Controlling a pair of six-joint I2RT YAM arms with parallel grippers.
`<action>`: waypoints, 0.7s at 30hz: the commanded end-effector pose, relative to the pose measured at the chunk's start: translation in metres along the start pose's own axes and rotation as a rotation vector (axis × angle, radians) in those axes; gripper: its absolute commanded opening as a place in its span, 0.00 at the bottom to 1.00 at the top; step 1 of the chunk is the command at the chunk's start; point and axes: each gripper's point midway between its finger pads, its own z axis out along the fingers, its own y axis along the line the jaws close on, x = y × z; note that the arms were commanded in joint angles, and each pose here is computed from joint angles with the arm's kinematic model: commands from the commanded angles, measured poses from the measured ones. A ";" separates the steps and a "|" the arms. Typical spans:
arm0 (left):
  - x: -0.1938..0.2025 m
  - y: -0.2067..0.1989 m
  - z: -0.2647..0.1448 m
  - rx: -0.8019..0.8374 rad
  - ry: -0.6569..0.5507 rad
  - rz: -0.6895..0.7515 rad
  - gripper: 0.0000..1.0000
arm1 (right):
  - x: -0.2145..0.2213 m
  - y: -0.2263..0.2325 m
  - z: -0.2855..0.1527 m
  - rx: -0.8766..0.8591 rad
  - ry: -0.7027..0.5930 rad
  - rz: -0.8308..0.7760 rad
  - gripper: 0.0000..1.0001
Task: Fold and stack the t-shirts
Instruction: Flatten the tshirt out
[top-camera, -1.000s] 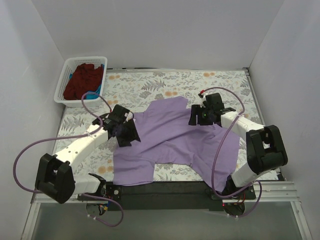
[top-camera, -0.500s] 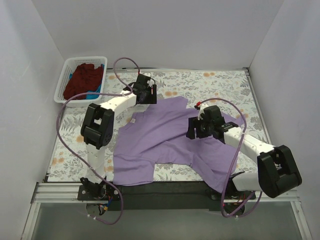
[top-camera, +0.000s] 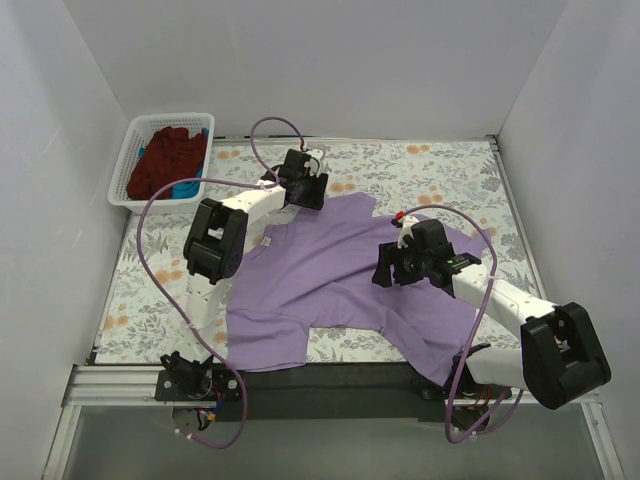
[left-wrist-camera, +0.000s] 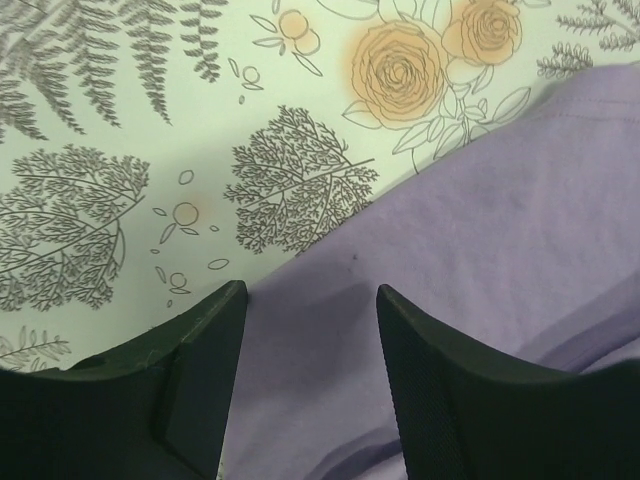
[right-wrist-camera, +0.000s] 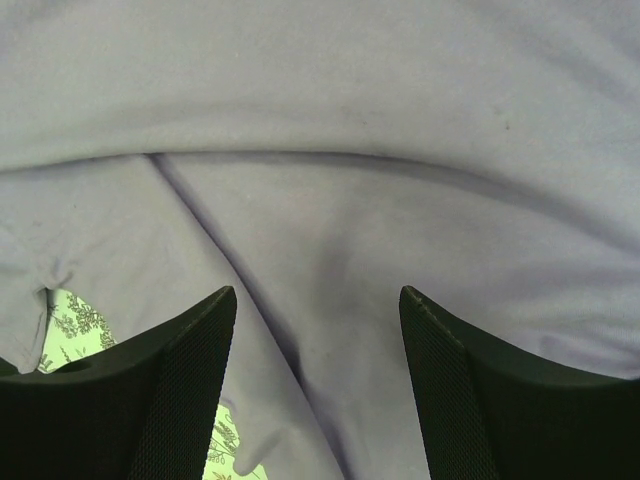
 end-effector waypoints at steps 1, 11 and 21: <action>-0.008 -0.010 -0.002 0.062 -0.003 0.025 0.53 | -0.003 0.008 -0.003 -0.035 -0.024 -0.006 0.73; 0.012 -0.002 0.005 0.026 0.045 0.046 0.01 | -0.001 0.010 0.000 -0.053 -0.008 -0.009 0.73; -0.133 0.072 -0.074 -0.492 -0.324 0.095 0.00 | -0.002 0.010 -0.002 -0.054 -0.016 -0.015 0.73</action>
